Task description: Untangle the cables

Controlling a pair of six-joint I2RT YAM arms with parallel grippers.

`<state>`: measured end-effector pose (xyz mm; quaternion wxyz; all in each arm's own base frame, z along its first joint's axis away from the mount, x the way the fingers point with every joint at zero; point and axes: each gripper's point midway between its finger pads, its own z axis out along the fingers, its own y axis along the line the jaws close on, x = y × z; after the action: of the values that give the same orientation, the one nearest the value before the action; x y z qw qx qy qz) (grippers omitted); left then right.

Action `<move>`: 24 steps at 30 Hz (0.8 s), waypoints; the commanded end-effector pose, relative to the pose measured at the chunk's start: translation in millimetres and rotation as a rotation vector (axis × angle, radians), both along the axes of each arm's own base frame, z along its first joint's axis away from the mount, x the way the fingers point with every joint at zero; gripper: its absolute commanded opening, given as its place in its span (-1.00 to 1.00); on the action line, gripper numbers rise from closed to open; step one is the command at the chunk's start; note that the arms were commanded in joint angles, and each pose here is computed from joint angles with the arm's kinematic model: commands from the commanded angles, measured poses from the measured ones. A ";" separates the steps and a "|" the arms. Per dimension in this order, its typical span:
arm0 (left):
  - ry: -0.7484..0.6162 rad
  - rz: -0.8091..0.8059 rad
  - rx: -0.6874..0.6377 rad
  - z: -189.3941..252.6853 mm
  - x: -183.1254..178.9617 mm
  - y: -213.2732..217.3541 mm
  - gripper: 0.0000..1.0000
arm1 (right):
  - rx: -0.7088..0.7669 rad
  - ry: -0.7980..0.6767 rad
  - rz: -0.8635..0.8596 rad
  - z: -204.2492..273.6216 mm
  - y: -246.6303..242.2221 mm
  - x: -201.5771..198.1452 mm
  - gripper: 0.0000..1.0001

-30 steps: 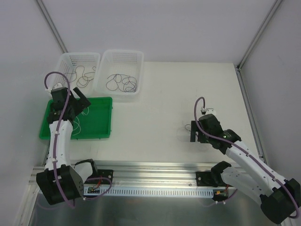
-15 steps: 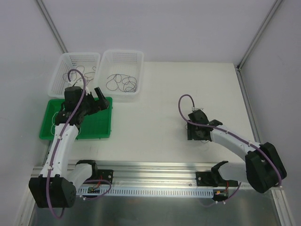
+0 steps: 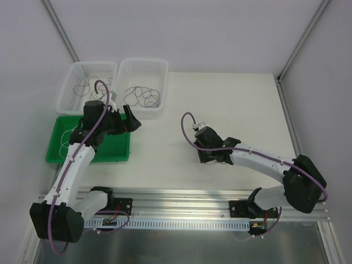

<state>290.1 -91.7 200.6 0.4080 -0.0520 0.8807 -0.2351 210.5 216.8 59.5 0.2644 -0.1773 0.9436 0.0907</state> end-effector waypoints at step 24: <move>0.008 -0.249 0.035 -94.0 -52.3 -188.6 0.88 | 0.419 -0.198 0.076 116.9 33.5 -25.1 -0.99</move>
<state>202.8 -255.7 83.2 0.2975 0.0598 0.9195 -0.2498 189.4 242.5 158.5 0.3705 -0.1636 0.8816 0.2425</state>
